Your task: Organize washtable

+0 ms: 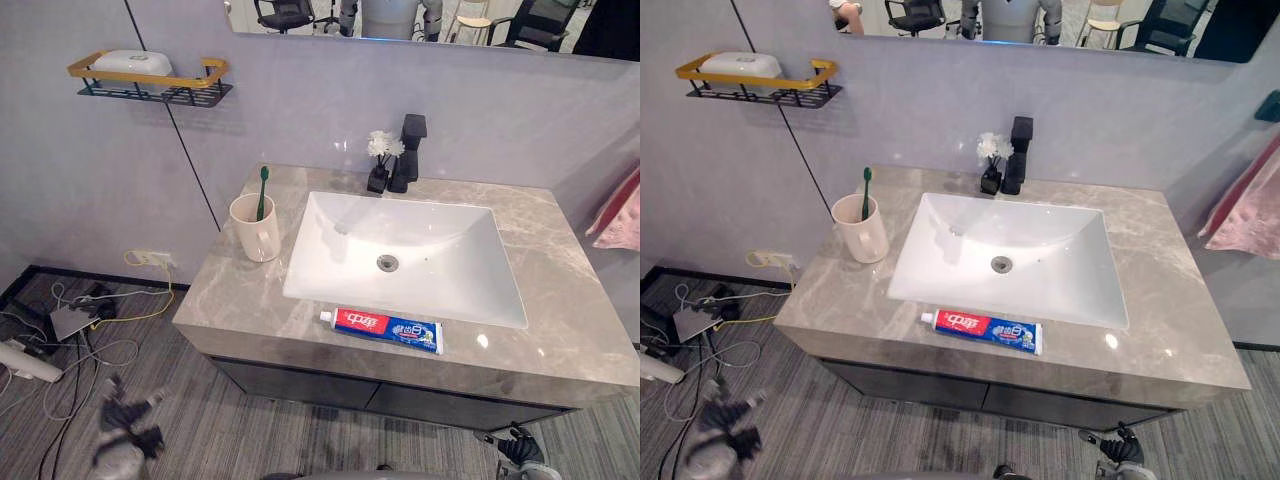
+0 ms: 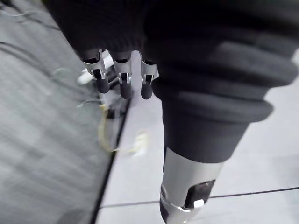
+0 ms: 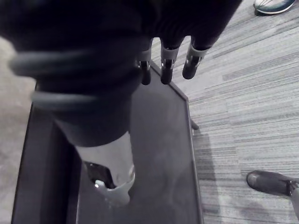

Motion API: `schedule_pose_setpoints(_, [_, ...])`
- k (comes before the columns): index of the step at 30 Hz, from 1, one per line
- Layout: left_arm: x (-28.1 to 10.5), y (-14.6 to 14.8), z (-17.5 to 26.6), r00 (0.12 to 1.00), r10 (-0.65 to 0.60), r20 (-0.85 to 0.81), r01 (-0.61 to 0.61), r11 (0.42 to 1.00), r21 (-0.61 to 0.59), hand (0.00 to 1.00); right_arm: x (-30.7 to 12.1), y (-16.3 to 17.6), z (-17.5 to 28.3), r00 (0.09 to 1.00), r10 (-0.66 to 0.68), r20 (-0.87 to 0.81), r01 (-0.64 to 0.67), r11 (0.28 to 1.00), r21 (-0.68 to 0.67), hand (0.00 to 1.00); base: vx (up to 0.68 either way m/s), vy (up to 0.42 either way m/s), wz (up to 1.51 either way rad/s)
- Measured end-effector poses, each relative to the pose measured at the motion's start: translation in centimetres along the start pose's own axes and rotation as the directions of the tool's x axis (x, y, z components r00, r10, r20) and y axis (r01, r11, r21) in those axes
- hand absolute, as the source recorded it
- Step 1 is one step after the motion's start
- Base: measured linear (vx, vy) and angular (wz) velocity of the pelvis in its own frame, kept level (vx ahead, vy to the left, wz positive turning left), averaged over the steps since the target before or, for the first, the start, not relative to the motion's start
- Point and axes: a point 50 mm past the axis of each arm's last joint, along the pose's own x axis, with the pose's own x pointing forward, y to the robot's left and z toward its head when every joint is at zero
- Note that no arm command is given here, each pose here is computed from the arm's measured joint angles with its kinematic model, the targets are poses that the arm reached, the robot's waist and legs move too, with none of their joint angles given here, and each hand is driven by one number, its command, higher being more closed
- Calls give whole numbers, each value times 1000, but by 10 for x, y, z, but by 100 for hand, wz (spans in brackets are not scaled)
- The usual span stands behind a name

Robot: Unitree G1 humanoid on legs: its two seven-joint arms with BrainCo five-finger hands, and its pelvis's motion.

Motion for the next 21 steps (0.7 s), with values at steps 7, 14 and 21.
schedule_pose_setpoints(7, [-12, -21, 104, 888, -30, 459, 23, 1000, 21, 0, -4, 9, -13, 998, 40, -40, -38, 999, 36, 0, -3, 24, 16])
schedule_pose_setpoints(14, [-91, -87, 181, 516, -271, 813, 444, 896, 17, 0, -7, 28, -21, 991, 120, -63, -120, 993, 0, 0, -57, 25, 0])
schedule_pose_setpoints(21, [-139, -141, 186, 178, -567, 805, 696, 650, 304, 0, -11, 46, -31, 976, 192, -102, -198, 978, -58, 0, -22, 19, -9])
